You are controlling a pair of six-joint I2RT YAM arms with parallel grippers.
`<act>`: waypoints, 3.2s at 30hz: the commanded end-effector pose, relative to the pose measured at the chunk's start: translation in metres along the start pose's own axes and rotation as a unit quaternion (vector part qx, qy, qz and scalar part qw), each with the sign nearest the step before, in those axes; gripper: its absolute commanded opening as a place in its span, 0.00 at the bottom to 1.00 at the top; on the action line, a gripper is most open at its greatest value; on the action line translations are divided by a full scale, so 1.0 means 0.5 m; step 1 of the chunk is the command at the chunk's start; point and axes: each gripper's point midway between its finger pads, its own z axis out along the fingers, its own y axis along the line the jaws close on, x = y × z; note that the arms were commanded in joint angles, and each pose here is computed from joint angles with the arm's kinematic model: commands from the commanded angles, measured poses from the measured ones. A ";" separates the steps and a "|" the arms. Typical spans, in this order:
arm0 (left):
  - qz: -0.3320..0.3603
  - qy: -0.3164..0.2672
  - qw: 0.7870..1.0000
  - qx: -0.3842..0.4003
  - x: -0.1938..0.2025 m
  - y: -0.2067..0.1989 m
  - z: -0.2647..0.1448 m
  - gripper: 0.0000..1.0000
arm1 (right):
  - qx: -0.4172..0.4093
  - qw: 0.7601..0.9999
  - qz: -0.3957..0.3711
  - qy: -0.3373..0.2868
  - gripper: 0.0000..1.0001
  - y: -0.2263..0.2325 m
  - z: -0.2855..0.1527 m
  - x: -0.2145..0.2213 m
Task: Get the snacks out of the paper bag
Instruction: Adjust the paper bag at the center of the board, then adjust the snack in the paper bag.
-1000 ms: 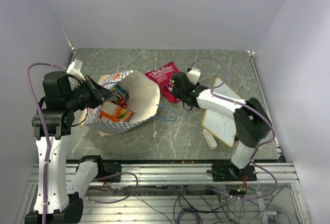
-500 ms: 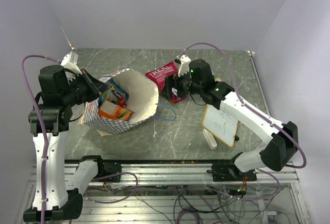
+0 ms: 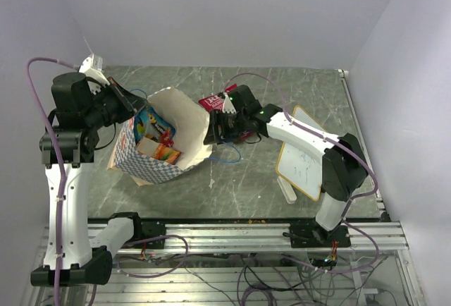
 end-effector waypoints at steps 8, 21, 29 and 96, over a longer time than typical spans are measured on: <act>0.081 -0.141 0.986 -0.023 -0.193 -0.042 0.001 0.07 | -0.034 0.990 0.140 0.006 0.00 0.091 0.074 -0.019; 0.186 -0.207 0.959 0.044 -0.295 -0.136 -0.014 0.07 | -0.063 0.991 0.115 -0.036 0.00 0.202 0.128 -0.052; 0.164 -0.167 0.971 0.045 -0.203 -0.101 -0.030 0.07 | -0.057 0.997 0.041 -0.034 0.02 0.194 0.122 -0.019; -0.072 0.038 0.985 0.153 0.150 -0.073 -0.110 0.07 | -0.051 0.972 -0.115 -0.200 1.00 0.215 0.292 0.118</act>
